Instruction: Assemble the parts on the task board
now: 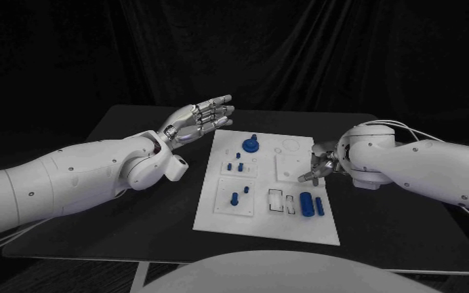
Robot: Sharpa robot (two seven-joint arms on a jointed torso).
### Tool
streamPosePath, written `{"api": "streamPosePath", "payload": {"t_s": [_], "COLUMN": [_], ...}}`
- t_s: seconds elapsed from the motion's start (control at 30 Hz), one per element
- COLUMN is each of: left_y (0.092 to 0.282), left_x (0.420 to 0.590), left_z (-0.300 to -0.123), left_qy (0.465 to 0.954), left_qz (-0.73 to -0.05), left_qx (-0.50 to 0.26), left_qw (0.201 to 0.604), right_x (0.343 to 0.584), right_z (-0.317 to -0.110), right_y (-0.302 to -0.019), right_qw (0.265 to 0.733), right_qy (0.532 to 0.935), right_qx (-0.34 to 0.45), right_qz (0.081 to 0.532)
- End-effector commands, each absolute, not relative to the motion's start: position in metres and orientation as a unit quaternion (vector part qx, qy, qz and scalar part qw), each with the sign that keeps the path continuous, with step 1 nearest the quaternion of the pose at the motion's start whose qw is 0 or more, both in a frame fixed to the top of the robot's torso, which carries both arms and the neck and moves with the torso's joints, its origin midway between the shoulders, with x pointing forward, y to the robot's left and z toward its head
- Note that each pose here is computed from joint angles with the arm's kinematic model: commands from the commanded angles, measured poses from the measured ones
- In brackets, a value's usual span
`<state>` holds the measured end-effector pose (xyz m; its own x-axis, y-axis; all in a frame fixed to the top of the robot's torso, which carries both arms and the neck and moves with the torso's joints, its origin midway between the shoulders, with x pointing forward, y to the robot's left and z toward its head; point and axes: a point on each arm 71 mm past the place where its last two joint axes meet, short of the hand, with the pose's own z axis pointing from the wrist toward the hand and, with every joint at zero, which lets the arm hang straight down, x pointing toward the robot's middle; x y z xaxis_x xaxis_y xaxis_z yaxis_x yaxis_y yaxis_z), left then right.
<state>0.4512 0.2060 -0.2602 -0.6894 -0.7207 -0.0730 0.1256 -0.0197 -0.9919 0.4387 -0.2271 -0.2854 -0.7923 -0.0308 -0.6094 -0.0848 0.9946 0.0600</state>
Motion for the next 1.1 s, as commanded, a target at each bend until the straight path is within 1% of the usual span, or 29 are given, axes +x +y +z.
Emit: {"api": "streamPosePath", "payload": {"t_s": [0.03, 0.3, 0.7, 1.1], "left_y": [0.203, 0.201, 0.2, 0.197], "left_x": [0.45, 0.45, 0.449, 0.448], "left_z": [-0.255, -0.257, -0.26, -0.263], "left_qy": [0.599, 0.603, 0.607, 0.61], "left_qz": [-0.703, -0.703, -0.701, -0.701], "left_qx": [-0.222, -0.223, -0.225, -0.226], "left_qw": [0.312, 0.306, 0.301, 0.293], "right_x": [0.439, 0.44, 0.437, 0.437], "right_z": [-0.289, -0.293, -0.305, -0.307], "right_y": [-0.23, -0.224, -0.223, -0.222], "right_qw": [0.311, 0.313, 0.291, 0.286], "right_qy": [0.95, 0.949, 0.956, 0.957], "right_qx": [-0.038, -0.038, -0.046, -0.049], "right_qz": [0.008, 0.011, 0.003, 0.0]}}
